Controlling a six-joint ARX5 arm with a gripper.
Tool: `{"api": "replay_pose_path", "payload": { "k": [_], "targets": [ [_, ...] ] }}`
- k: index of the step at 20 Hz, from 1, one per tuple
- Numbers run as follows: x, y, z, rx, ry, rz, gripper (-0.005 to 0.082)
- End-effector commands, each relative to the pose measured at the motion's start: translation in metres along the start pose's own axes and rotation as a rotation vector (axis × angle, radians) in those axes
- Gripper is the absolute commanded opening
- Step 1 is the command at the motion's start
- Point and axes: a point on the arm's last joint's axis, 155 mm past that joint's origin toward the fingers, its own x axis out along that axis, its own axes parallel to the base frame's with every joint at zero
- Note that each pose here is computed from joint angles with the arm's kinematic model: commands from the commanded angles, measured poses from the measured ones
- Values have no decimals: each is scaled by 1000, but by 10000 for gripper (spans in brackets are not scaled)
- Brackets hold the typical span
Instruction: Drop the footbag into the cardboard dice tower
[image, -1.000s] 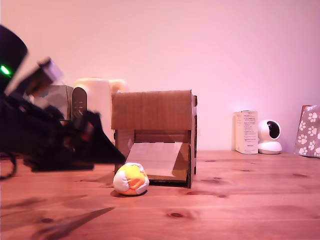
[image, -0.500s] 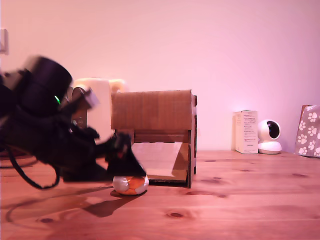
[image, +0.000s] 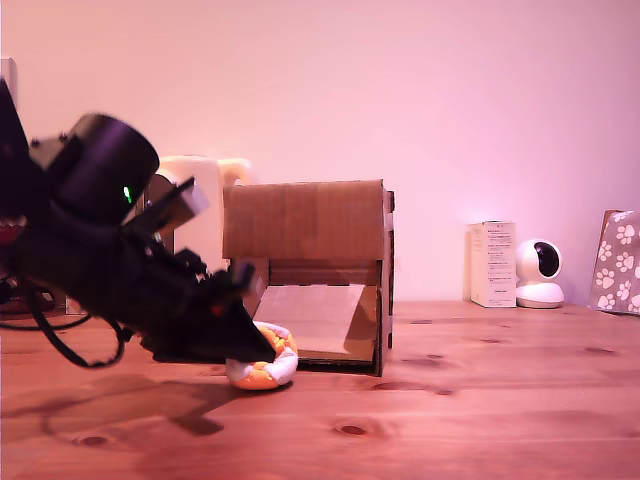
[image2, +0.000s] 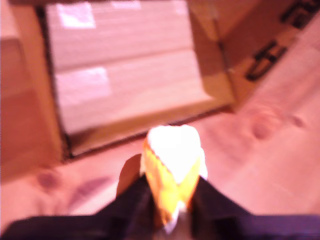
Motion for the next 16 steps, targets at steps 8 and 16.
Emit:
{"api": "replay_pose_path", "payload": {
  "k": [8,16],
  "targets": [
    [-56,-29,10,-25,73,-7,21],
    [-116,-65,100,108,-234,-41,21]
  ]
}}
